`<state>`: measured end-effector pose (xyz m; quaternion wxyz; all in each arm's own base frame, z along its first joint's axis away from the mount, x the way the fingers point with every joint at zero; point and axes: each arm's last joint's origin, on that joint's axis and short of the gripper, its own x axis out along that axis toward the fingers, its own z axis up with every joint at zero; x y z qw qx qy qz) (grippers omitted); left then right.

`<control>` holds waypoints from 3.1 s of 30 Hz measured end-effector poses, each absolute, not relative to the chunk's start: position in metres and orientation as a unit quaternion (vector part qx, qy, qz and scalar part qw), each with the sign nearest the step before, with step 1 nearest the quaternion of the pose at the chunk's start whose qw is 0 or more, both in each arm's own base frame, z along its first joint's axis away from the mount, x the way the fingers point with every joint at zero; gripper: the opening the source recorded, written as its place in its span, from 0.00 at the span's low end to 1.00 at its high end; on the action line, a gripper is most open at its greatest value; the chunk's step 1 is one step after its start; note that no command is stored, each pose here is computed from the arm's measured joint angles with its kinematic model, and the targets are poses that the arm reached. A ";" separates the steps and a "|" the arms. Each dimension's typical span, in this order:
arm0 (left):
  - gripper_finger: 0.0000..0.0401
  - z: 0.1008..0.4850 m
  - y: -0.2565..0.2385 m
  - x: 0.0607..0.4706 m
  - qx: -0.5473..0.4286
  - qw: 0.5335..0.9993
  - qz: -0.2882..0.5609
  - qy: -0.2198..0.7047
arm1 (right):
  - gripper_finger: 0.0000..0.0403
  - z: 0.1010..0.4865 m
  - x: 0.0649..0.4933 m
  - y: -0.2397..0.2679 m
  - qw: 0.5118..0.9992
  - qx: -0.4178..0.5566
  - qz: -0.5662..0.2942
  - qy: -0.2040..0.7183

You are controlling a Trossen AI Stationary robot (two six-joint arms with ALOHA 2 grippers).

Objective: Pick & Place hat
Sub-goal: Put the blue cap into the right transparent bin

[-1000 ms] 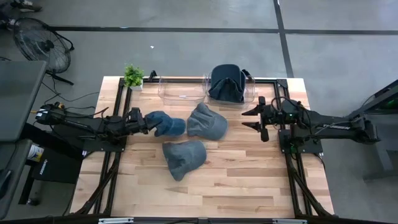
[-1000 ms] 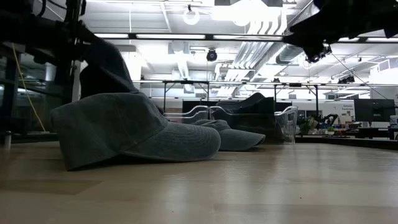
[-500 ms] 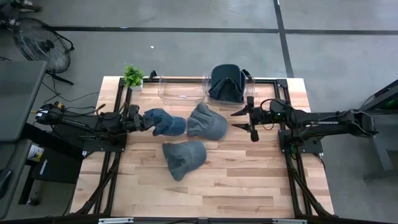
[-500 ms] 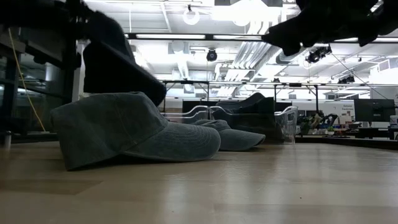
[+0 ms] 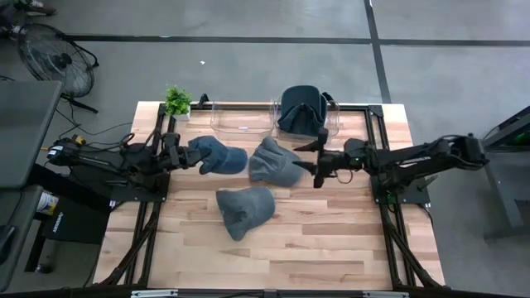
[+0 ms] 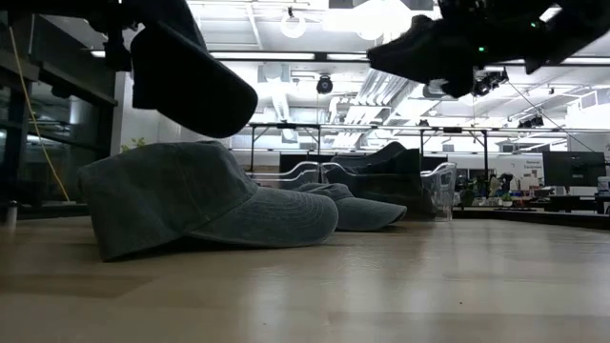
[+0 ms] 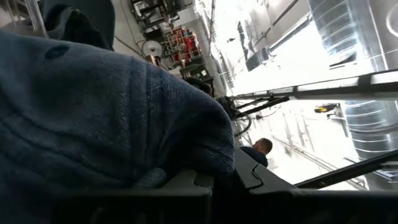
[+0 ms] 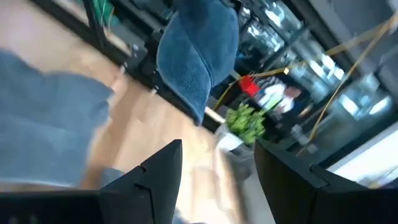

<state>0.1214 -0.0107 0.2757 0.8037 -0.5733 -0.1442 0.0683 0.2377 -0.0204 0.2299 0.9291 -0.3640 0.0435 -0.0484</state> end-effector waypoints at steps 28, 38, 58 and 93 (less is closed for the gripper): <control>0.00 0.326 -0.016 0.141 -0.546 0.824 0.046 -0.148 | 0.48 0.250 0.373 -0.026 0.886 -0.458 -0.047 0.050; 0.00 0.337 -0.020 0.156 -0.543 0.829 0.038 -0.130 | 0.48 0.252 0.376 -0.027 0.870 -0.488 -0.045 0.049; 0.00 0.342 -0.022 0.169 -0.540 0.830 0.055 -0.125 | 0.32 0.263 0.371 -0.011 0.880 -0.462 -0.096 0.055; 0.62 0.347 -0.017 0.154 -0.403 0.900 0.097 -0.134 | 0.01 0.256 0.370 -0.011 0.905 -0.388 -0.137 0.107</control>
